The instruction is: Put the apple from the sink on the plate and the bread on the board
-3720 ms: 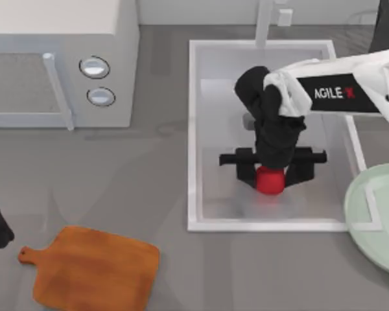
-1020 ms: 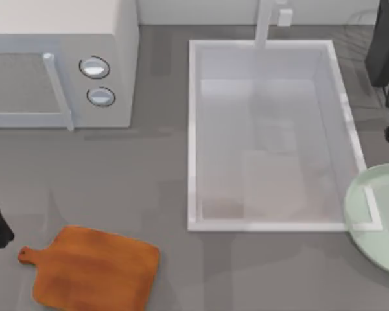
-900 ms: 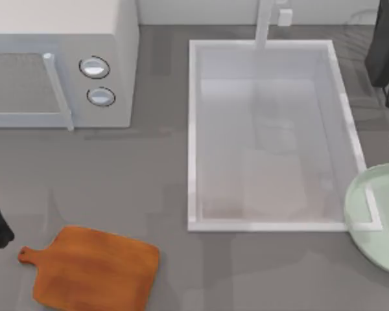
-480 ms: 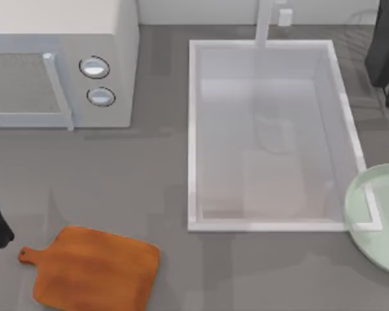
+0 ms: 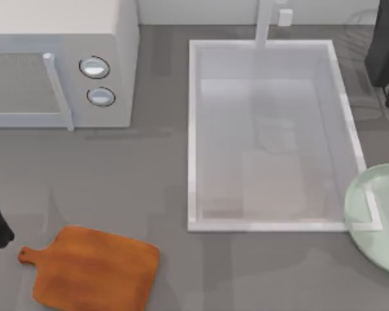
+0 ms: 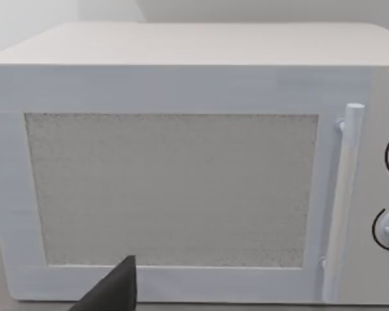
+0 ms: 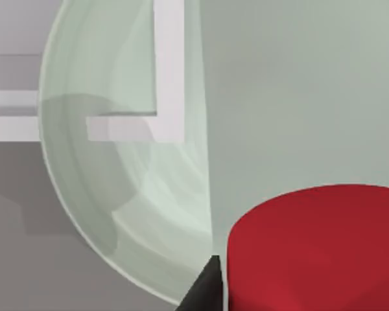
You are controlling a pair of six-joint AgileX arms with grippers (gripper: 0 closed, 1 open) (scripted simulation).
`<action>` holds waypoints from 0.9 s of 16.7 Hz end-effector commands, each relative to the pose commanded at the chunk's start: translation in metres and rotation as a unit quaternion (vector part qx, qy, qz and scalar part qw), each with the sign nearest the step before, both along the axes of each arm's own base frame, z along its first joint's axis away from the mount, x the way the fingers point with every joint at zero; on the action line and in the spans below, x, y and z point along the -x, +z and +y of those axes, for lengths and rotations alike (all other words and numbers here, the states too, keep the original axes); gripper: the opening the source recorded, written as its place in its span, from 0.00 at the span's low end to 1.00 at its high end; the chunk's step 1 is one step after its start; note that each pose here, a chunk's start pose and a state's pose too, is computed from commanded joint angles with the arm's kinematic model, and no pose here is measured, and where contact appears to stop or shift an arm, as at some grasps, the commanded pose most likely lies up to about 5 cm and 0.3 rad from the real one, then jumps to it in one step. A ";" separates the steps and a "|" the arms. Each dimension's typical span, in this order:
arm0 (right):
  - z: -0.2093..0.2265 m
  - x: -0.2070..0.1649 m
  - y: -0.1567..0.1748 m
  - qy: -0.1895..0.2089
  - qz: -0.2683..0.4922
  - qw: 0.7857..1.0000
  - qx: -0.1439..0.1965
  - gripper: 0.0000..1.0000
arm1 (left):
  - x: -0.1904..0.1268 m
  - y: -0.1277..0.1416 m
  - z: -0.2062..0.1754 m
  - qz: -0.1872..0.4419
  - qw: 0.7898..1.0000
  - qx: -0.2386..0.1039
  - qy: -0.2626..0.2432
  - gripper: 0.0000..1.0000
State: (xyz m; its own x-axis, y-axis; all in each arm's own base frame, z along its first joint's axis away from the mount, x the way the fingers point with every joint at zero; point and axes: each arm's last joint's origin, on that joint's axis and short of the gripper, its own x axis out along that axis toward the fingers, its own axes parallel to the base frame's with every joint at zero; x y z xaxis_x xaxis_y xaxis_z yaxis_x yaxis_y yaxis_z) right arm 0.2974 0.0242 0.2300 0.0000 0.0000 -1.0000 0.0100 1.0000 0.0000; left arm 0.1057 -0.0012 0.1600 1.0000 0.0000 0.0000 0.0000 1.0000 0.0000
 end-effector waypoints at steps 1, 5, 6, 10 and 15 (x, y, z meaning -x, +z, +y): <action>0.000 0.000 0.000 0.000 0.000 1.000 0.000 0.83 | 0.000 0.000 0.000 0.000 1.000 0.000 0.000 1.00; 0.000 0.000 0.000 0.000 0.000 1.000 0.000 1.00 | 0.000 0.000 0.000 0.000 1.000 0.000 0.000 1.00; 0.000 0.000 0.000 0.000 0.000 1.000 0.000 1.00 | 0.000 0.000 0.000 0.000 1.000 0.000 0.000 1.00; 0.000 0.000 0.000 0.000 0.000 1.000 0.000 1.00 | 0.000 0.000 0.000 0.000 1.000 0.000 0.000 1.00; 0.000 0.005 0.003 0.001 -0.015 1.000 -0.001 1.00 | 0.000 0.000 0.000 0.000 1.000 0.000 0.000 1.00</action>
State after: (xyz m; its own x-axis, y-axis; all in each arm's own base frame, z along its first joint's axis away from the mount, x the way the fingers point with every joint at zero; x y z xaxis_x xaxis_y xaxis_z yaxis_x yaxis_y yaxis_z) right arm 0.2923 0.0237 0.2328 0.0306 0.0022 -0.9995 0.0084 1.0000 0.0025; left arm 0.1057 -0.0012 0.1600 1.0000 0.0000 0.0000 0.0000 1.0000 0.0000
